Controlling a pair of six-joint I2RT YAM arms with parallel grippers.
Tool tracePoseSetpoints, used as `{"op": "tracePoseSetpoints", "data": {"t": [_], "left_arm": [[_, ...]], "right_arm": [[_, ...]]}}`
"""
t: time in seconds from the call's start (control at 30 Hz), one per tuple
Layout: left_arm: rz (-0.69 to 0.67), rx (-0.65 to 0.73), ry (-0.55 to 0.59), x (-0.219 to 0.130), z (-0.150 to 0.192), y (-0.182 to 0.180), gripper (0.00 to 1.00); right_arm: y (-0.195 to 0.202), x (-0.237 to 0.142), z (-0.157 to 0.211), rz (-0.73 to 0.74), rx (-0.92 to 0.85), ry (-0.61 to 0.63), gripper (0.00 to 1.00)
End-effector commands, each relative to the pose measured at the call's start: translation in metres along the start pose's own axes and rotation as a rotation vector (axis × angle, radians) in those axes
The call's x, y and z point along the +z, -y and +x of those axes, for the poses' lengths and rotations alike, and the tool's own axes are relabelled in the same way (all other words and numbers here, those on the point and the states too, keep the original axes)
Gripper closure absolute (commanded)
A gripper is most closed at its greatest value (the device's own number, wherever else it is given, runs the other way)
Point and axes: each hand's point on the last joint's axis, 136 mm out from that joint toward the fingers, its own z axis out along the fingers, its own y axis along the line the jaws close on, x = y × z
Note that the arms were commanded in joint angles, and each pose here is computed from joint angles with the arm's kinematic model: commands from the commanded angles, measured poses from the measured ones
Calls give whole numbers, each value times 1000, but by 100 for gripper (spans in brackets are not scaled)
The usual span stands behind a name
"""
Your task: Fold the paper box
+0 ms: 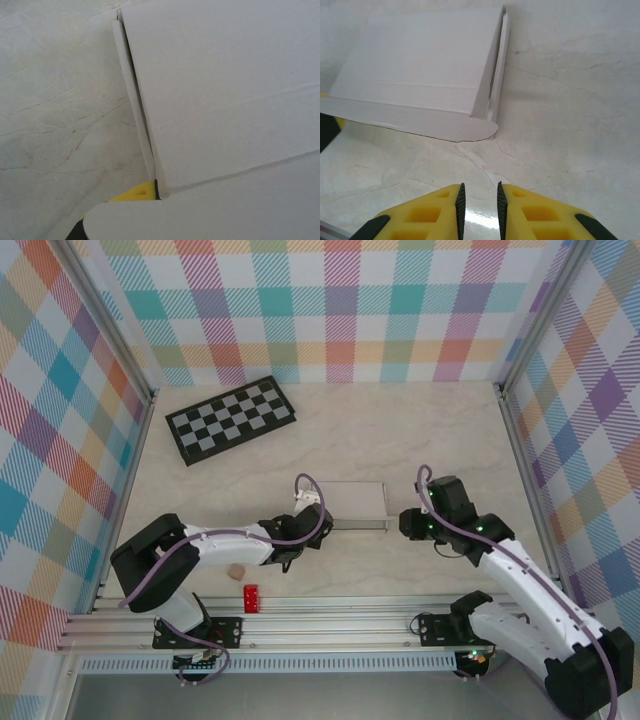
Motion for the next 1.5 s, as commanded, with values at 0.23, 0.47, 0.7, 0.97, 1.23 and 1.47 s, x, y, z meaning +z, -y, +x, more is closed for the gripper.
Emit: {"op": "tracePoseSetpoints", "data": {"t": [0.23,0.47,0.7,0.97,1.23,1.47], "left_arm": [[-38,95,-73,5,21,-6,100],[-34,100,-76,4,23,-7,100],[-2,116,-97,7,23,3,100],[39,148,-119,4,22,12,95],[148,185,-188,-48,11,13,47],[179,-67,-133,-125,-37,-29,60]], "right_arm": [[-53,24,-57,-167,51,-19,89],[-60,70,-52,-204,111,-110,92],[-40,89,-26,-138,112,-157,93],[-24,114,-3,-84,108,-229,93],[-14,126,-1,-23,105,-246,93],[-13,128,-4,-15,103,-249,93]]}}
